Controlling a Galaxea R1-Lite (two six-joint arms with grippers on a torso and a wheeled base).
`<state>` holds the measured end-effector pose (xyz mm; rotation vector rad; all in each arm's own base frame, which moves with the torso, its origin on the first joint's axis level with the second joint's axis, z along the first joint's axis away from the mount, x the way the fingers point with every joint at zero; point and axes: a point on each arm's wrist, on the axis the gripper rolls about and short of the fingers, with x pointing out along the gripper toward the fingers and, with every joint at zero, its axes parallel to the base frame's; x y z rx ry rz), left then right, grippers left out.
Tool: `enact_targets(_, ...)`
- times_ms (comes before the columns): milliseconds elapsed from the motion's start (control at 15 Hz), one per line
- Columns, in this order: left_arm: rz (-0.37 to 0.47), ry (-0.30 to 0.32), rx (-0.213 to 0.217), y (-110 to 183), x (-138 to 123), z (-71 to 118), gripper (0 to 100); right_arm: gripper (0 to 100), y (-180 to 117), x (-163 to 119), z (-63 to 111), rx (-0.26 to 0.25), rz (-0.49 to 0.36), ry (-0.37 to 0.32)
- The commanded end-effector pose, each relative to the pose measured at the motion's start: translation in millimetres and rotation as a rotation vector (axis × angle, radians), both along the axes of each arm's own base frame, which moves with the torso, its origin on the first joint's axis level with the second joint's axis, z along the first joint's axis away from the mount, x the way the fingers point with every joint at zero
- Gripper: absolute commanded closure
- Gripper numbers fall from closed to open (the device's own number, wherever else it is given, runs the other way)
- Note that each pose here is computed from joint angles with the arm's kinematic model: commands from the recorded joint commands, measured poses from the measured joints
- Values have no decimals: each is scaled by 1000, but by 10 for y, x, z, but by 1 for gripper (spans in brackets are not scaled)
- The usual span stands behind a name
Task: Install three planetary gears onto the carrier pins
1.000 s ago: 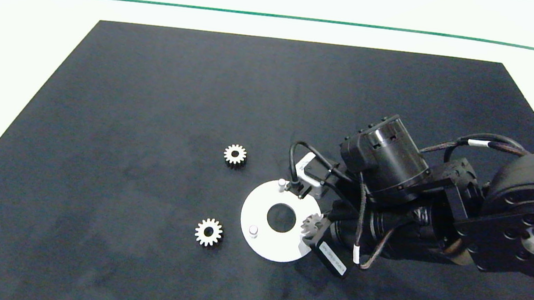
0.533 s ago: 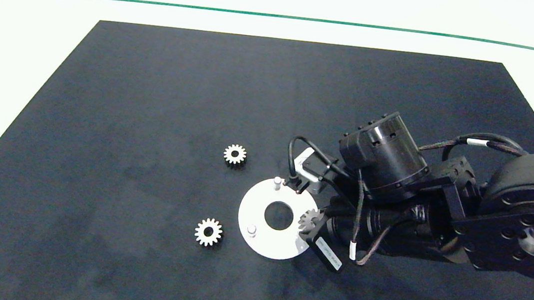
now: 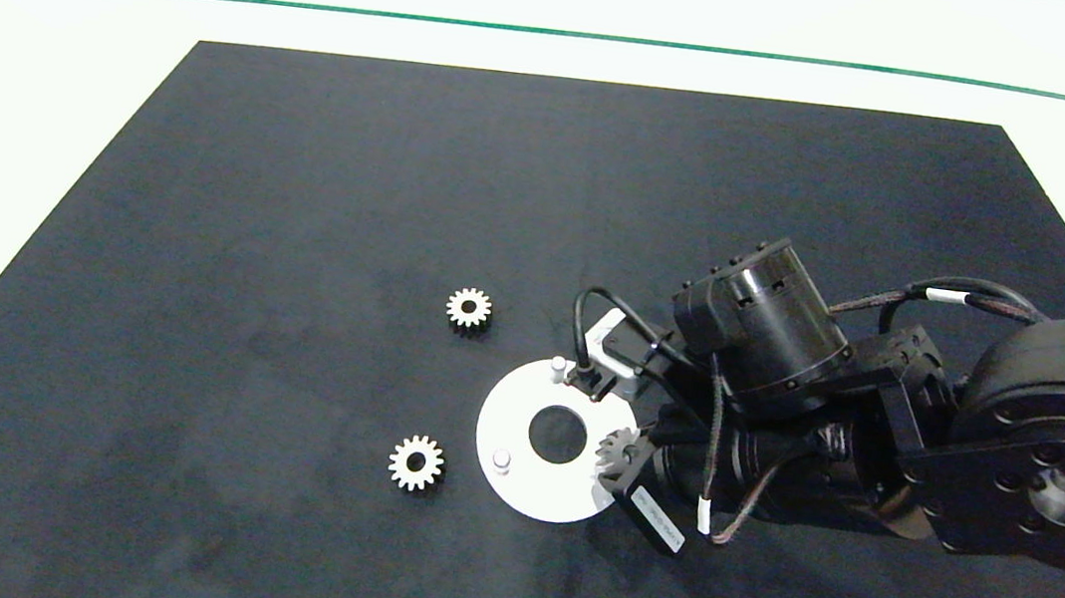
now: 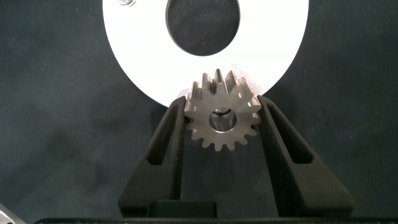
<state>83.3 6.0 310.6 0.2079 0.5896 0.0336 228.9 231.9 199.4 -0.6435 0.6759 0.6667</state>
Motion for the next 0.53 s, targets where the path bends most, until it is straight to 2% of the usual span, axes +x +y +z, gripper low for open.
enact_targets(67, -1, 1, 2, 0, -16, 0, 0, 75, -5, -3, -21, -11, 1, 6)
enact_targets(533, -5, 4, 8, 0, -16, -13, 0, 75, -10, -8, -38, -17, 2, 10)
